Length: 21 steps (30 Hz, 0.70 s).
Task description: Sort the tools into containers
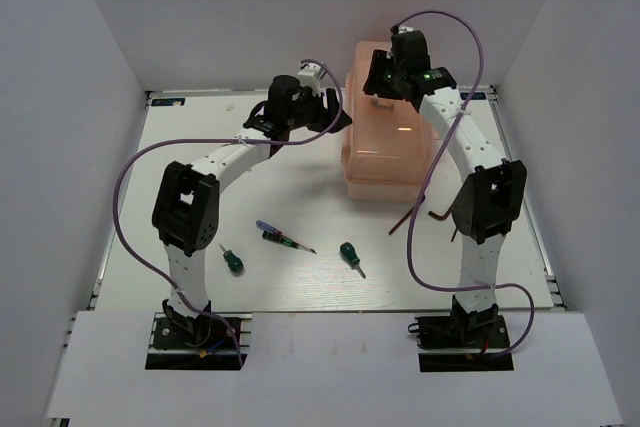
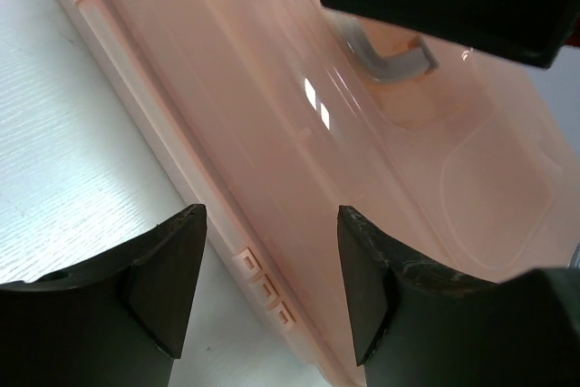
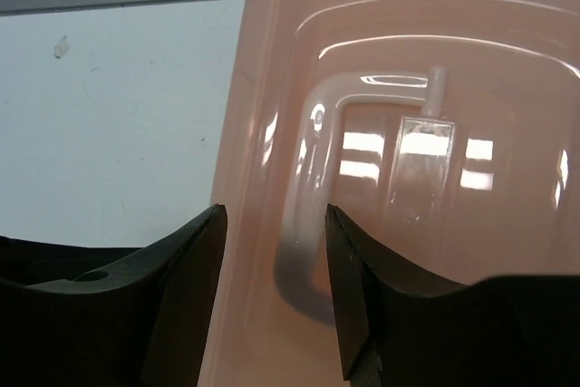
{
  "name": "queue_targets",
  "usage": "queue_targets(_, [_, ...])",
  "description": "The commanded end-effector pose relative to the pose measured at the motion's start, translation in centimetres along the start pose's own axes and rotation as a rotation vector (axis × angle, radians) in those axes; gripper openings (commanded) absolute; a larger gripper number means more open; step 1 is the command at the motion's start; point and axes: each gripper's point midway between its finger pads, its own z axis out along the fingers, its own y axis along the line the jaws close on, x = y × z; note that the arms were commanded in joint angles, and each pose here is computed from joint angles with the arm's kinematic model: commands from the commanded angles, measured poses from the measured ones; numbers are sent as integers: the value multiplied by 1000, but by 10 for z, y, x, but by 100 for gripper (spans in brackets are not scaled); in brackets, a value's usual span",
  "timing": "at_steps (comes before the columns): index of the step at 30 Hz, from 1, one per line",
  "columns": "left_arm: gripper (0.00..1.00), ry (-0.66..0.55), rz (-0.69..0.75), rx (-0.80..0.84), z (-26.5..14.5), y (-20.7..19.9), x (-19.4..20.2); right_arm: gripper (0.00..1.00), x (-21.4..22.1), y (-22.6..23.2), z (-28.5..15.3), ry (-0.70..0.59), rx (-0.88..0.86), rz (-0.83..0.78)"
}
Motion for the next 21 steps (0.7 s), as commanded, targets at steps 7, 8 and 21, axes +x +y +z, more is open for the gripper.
queue_targets(7, [70, -86, 61, 147, -5, -55, -39, 54, 31, -12, 15, 98, 46, 63])
queue_targets(8, [70, -86, 61, 147, -5, -56, -41, 54, 33, -11, 15, 107, 40, 78])
queue_targets(21, [69, -8, 67, 171, 18, -59, -26, 45, 19, 20, -4, 149, -241, 223])
